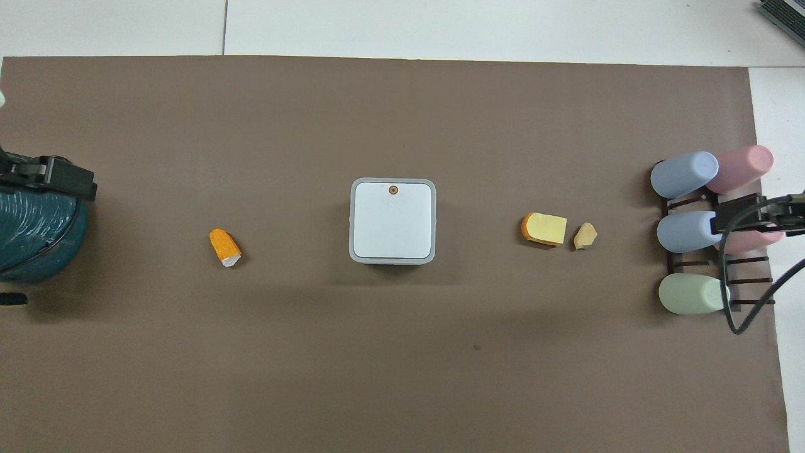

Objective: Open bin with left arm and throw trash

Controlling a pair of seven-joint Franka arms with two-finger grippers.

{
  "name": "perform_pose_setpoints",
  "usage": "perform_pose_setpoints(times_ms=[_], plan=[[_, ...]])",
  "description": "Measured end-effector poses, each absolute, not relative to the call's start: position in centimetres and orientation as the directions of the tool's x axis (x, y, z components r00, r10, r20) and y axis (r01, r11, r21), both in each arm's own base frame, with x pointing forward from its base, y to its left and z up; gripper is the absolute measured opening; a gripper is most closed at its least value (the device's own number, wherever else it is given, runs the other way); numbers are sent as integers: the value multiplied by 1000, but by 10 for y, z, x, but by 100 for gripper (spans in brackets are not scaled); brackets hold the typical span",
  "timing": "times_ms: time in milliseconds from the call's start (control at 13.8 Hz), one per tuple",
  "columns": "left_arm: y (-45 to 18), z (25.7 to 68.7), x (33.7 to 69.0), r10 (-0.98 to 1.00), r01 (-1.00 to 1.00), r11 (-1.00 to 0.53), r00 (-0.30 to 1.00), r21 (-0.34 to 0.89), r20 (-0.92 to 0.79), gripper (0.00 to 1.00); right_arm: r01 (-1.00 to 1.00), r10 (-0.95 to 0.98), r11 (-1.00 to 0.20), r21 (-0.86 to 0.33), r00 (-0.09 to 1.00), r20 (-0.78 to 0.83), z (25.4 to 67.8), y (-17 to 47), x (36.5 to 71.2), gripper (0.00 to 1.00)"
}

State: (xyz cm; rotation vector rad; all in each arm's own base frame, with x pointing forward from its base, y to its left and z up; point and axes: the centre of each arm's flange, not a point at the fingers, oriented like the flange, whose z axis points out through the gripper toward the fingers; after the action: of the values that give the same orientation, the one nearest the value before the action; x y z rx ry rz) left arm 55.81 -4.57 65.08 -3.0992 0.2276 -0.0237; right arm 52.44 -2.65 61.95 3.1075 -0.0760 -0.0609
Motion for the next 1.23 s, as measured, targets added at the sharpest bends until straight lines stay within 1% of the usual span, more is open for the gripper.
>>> perform_pose_setpoints(times_ms=[362,870,1014,1232], plan=[[-46,651,558,-148,-147,-989,989,-34,13,100,-105,-106,-994,8,994,-23,635,-24,519,100],[-52,650,558,-157,-157,-987,987,-33,11,100,-106,-106,-994,8,994,-22,635,-23,519,100],[-59,649,557,-169,-169,-985,985,-31,10,100,-98,-98,-995,8,995,-23,635,-22,519,100],[-66,645,556,-181,-181,-983,984,-27,0,100,-31,-31,-999,7,999,-7,632,-13,523,100]])
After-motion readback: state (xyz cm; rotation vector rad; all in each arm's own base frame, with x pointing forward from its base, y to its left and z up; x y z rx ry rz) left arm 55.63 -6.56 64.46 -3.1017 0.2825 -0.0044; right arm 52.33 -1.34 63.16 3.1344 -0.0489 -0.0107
